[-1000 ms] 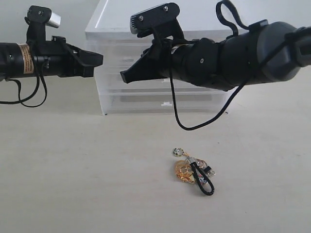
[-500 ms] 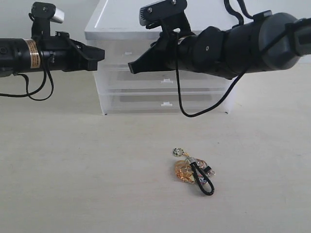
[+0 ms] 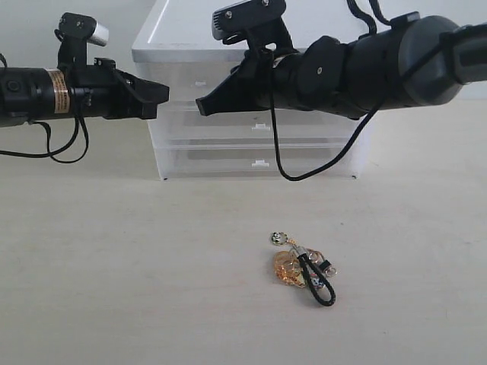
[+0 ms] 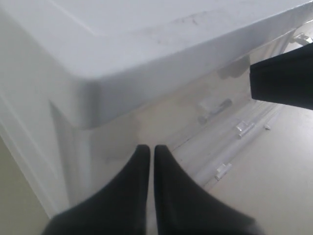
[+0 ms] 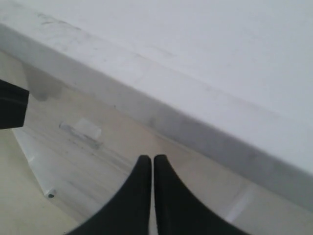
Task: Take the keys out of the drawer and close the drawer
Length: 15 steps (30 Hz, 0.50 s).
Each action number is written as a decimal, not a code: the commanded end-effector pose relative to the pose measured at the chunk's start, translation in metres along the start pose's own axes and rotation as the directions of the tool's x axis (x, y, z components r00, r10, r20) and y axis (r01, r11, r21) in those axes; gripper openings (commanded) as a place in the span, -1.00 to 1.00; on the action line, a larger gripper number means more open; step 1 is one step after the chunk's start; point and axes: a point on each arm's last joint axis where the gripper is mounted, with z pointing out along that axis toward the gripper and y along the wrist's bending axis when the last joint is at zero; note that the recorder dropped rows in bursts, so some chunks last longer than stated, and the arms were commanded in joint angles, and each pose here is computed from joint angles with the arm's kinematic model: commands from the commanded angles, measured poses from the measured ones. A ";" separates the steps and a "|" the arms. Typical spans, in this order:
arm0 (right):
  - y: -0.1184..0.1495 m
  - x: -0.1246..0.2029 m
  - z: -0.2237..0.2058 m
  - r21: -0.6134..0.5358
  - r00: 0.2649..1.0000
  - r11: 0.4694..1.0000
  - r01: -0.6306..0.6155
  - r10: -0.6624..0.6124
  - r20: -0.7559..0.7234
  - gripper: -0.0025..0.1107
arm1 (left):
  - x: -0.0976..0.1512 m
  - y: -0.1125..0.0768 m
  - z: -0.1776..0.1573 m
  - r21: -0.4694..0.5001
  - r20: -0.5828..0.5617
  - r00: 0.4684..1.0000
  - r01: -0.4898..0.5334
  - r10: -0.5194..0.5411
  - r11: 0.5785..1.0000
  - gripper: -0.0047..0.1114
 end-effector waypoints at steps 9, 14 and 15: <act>-0.010 0.000 -0.038 0.040 0.999 0.999 -0.009 0.007 0.033 -0.96 | -0.003 -0.020 -0.034 -0.022 -0.008 0.999 0.049 -0.050 0.999 -0.85; -0.013 0.012 -0.073 0.068 0.999 0.997 -0.025 0.022 0.044 -0.96 | -0.003 -0.051 -0.063 0.081 0.048 0.993 0.108 -0.112 0.991 -0.85; -0.013 0.015 -0.082 0.072 0.999 0.997 -0.025 0.022 0.045 -0.96 | -0.003 -0.056 -0.069 0.092 0.052 0.991 0.118 -0.123 0.989 -0.85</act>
